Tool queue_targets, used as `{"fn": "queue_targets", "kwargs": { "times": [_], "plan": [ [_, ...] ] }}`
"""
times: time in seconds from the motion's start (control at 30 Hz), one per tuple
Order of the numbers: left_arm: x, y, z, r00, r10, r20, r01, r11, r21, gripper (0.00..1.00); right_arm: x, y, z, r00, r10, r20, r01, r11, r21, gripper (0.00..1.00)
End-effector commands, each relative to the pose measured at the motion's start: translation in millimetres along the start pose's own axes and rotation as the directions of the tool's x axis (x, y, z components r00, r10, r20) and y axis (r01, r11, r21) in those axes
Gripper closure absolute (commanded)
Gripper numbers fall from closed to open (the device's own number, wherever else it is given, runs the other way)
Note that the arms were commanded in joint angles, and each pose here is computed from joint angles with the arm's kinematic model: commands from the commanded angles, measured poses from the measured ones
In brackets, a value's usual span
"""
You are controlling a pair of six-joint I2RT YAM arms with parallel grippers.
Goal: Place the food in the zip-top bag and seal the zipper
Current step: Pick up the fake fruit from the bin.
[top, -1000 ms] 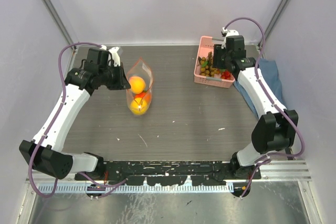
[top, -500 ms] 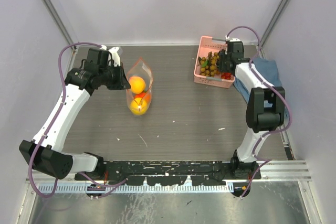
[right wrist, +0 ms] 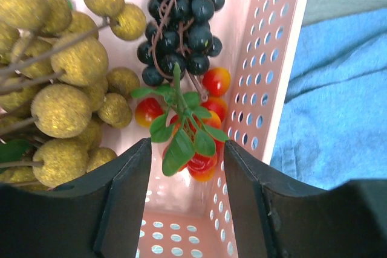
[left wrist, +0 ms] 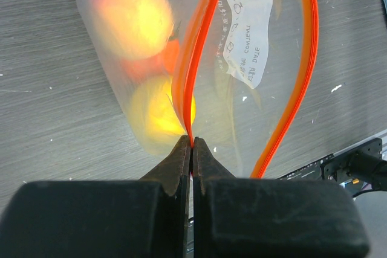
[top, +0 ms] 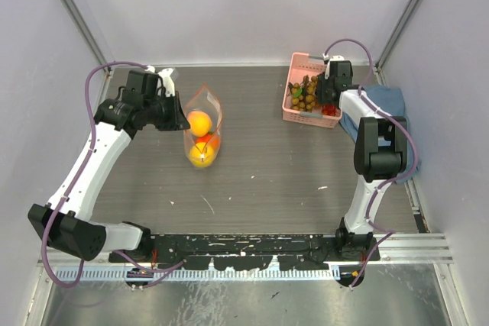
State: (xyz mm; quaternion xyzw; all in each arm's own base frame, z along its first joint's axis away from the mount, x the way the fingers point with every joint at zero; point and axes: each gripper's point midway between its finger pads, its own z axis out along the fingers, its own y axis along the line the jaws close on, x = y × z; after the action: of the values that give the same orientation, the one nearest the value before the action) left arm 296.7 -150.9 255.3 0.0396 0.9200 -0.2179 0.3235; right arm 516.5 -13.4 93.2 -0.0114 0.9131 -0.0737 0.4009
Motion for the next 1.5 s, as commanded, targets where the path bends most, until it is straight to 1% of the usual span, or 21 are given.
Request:
{"fn": "queue_targets", "kwargs": {
  "times": [0.0, 0.2, 0.37, 0.5, 0.57, 0.67, 0.77, 0.83, 0.9, 1.2, 1.37, 1.47],
  "plan": [
    [-15, -5, -5, 0.999, 0.030, 0.046, -0.031, 0.999, 0.025, 1.00, -53, -5, 0, 0.988, -0.025, 0.154, 0.029, 0.999, -0.029, 0.43],
    [-14, -4, -2, 0.999, 0.027, 0.037, -0.028, 0.999, 0.025, 1.00, -53, 4, 18, 0.986, -0.055, 0.156, 0.071, 0.993, -0.098, 0.42],
    [-14, -4, -2, 0.999, 0.030, 0.036, -0.031, 0.999, 0.024, 1.00, -45, 1, 33, 0.990, -0.068, 0.126, 0.081, 0.992, -0.097, 0.43],
    [-13, -4, -1, 0.999, 0.028, 0.032, -0.029, 0.999, 0.027, 1.00, -42, 0, 36, 0.990, -0.083, 0.112, 0.094, 0.991, -0.097, 0.55],
    [-14, -5, -2, 0.999, 0.029, 0.034, -0.030, 0.999, 0.032, 1.00, -43, 2, 32, 0.989, -0.087, 0.117, 0.100, 0.989, -0.108, 0.62],
    [-14, -5, -2, 0.999, 0.030, 0.036, -0.031, 0.999, 0.034, 1.00, -47, 3, 23, 0.987, -0.086, 0.132, 0.103, 0.987, -0.121, 0.75],
    [-13, -6, -2, 0.999, 0.029, 0.033, -0.031, 0.999, 0.038, 1.00, -50, -1, 13, 0.987, -0.075, 0.141, 0.090, 0.990, -0.104, 0.84],
    [-13, -7, -2, 0.999, 0.028, 0.031, -0.030, 0.999, 0.043, 1.00, -53, -4, 4, 0.986, -0.064, 0.153, 0.079, 0.993, -0.090, 0.93],
    [-13, -9, -3, 0.999, 0.029, 0.033, -0.030, 0.998, 0.051, 1.00, -55, -8, -6, 0.985, -0.050, 0.164, 0.062, 0.996, -0.070, 0.98],
    [-13, -14, -5, 0.999, 0.027, 0.036, -0.029, 0.997, 0.078, 1.00, -66, -22, -55, 0.973, 0.018, 0.228, -0.015, 1.000, -0.015, 0.99],
    [-13, -14, -4, 0.999, 0.027, 0.034, -0.030, 0.996, 0.081, 1.00, -71, -20, -87, 0.956, 0.066, 0.284, -0.060, 0.998, -0.028, 0.99],
    [-13, -14, -4, 0.999, 0.027, 0.035, -0.030, 0.996, 0.081, 1.00, -79, -13, -111, 0.941, 0.102, 0.321, -0.085, 0.994, -0.069, 0.99]
  ]
}}
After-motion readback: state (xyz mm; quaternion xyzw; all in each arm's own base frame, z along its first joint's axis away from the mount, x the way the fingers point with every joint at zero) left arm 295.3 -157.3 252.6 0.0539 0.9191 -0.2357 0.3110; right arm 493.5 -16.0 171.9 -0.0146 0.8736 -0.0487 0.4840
